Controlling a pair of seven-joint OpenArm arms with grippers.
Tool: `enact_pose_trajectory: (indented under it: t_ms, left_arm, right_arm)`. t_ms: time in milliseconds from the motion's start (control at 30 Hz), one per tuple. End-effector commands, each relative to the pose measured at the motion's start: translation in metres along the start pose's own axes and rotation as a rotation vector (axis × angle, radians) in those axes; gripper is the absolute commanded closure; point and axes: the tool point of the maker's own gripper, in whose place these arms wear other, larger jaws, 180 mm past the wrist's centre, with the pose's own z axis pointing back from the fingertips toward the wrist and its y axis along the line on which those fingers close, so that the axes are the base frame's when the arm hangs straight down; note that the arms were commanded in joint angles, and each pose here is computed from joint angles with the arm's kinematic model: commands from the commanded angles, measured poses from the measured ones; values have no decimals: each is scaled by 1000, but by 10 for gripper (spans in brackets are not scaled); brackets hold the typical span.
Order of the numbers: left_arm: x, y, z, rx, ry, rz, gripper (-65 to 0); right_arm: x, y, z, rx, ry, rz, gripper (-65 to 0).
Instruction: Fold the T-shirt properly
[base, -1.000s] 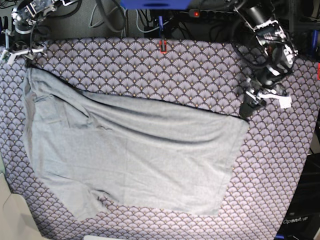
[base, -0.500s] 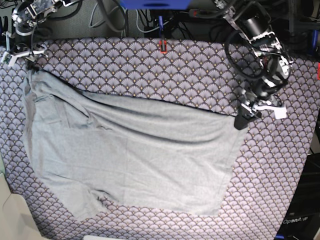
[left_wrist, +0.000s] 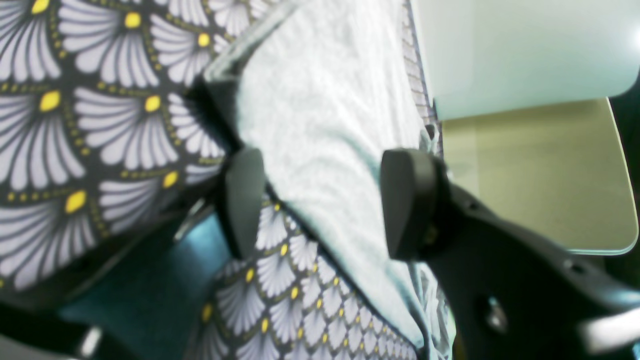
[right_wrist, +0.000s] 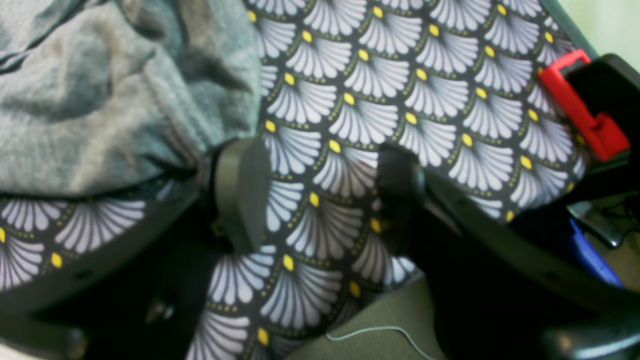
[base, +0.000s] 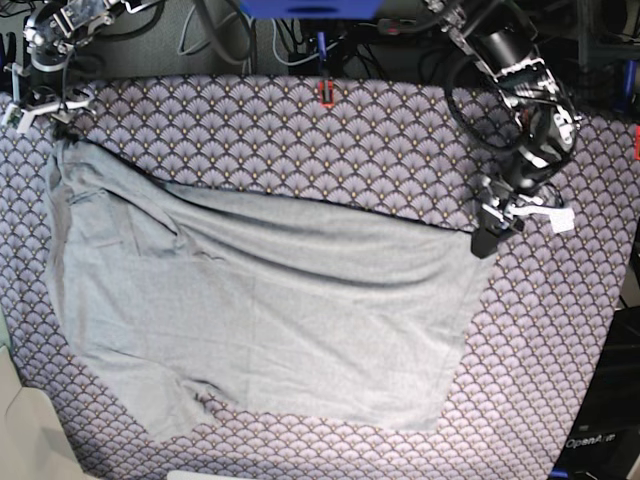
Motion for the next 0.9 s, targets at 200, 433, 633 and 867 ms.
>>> enact_pose_trajectory:
  t_ms: [200,433,633,867]
  left_arm:
    - [25,25,16,96,-117,113,-365]
    - [29,24,14,100,-131,124,-365]
    - [32,17,4,99,-139,164,-365]
    - [33,14,-6,131,-146,256,-365]
  right_arm:
    - [6,-4,-1,-3,-9,15,-363]
    - [6,-4,-1,-3,-9,15,-363]
    - [6,-4,-1,-3,-9,15,-363]
    - [6,-4,-1,-5,-9,14,-363]
